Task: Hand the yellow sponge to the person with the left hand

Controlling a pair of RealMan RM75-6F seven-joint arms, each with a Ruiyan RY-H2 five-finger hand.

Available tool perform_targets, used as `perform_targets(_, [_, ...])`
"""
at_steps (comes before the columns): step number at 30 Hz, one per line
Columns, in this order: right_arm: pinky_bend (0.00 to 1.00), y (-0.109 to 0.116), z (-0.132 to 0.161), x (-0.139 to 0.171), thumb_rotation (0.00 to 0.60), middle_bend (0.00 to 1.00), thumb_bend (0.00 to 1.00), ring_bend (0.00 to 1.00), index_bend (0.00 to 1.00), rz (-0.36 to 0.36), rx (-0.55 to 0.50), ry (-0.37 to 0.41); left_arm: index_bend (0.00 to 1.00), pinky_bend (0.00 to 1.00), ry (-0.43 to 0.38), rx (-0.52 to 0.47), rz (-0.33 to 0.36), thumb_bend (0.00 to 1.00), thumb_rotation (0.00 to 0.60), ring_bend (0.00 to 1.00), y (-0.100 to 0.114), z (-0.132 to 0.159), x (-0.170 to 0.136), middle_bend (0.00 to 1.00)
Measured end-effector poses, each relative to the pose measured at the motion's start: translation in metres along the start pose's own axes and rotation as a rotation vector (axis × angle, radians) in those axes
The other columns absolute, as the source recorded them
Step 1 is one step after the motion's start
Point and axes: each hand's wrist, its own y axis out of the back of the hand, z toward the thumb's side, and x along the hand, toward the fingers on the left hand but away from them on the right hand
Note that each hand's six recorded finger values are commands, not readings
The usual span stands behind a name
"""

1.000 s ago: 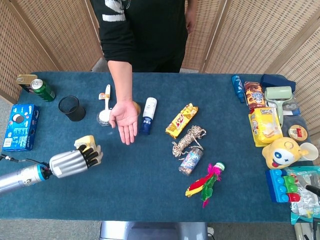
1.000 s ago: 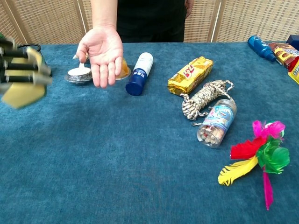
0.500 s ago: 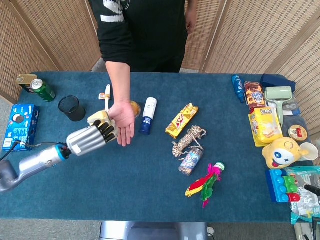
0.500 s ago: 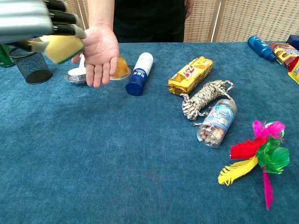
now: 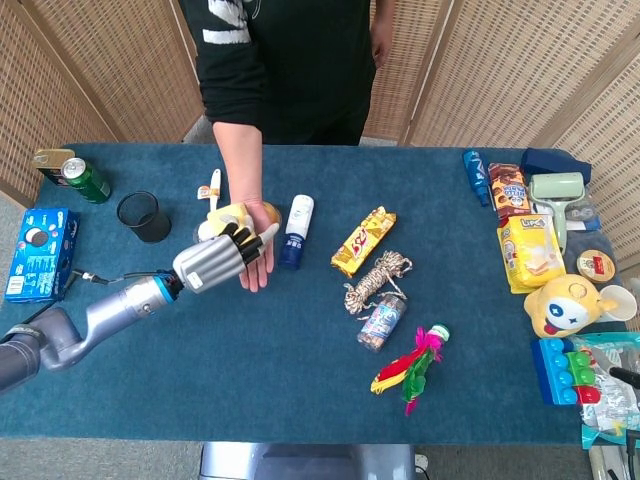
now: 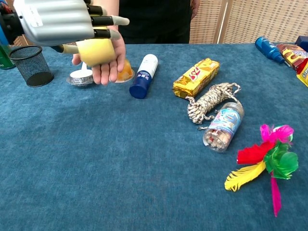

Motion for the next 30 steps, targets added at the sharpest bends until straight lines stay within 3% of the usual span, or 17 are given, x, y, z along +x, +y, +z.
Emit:
perform_targets(2, [0.03,0.001,0.0,0.0,0.6,0.02,0.0,0.05,0.03,-0.001,-0.001,0.0,0.04,0.21,0.012,-0.006,0.003,0.12,0.365,0.12,0.004,0.001,0.002,0.0])
perform_targets(4, [0.03,0.001,0.0,0.001,0.6,0.02,0.0,0.05,0.04,0.0,-0.002,0.0,0.02,0.2,0.022,-0.015,0.011,0.1,0.279,0.11,0.008,0.0,0.001,0.0])
perform_targets(8, [0.03,0.001,0.0,0.0,0.6,0.02,0.0,0.05,0.04,-0.001,-0.001,0.001,0.01,0.19,0.038,-0.021,0.033,0.1,0.205,0.1,0.016,-0.007,-0.006,0.0])
perform_targets(13, [0.03,0.002,0.0,0.001,0.6,0.02,0.0,0.05,0.03,-0.004,-0.003,0.002,0.01,0.2,0.067,-0.039,0.054,0.1,0.191,0.1,0.021,-0.018,-0.019,0.0])
perform_targets(17, [0.03,0.003,0.0,0.002,0.6,0.02,0.0,0.05,0.04,-0.005,-0.006,0.001,0.0,0.18,0.138,-0.092,0.053,0.1,0.161,0.06,0.021,-0.032,-0.044,0.0])
perform_targets(20, [0.03,0.004,0.001,0.003,0.6,0.02,0.0,0.05,0.04,-0.007,-0.009,0.001,0.0,0.14,0.233,-0.16,0.013,0.1,0.137,0.0,0.014,-0.042,-0.077,0.0])
perform_targets(27, [0.03,0.003,0.002,0.003,0.6,0.02,0.0,0.05,0.04,-0.01,-0.004,0.002,0.0,0.13,0.481,-0.389,-0.093,0.1,0.138,0.0,0.006,-0.044,-0.174,0.0])
perform_targets(30, [0.03,0.003,0.004,0.003,0.6,0.02,0.0,0.05,0.04,-0.013,-0.002,0.005,0.0,0.13,0.589,-0.497,-0.126,0.1,0.185,0.0,0.004,-0.039,-0.211,0.0])
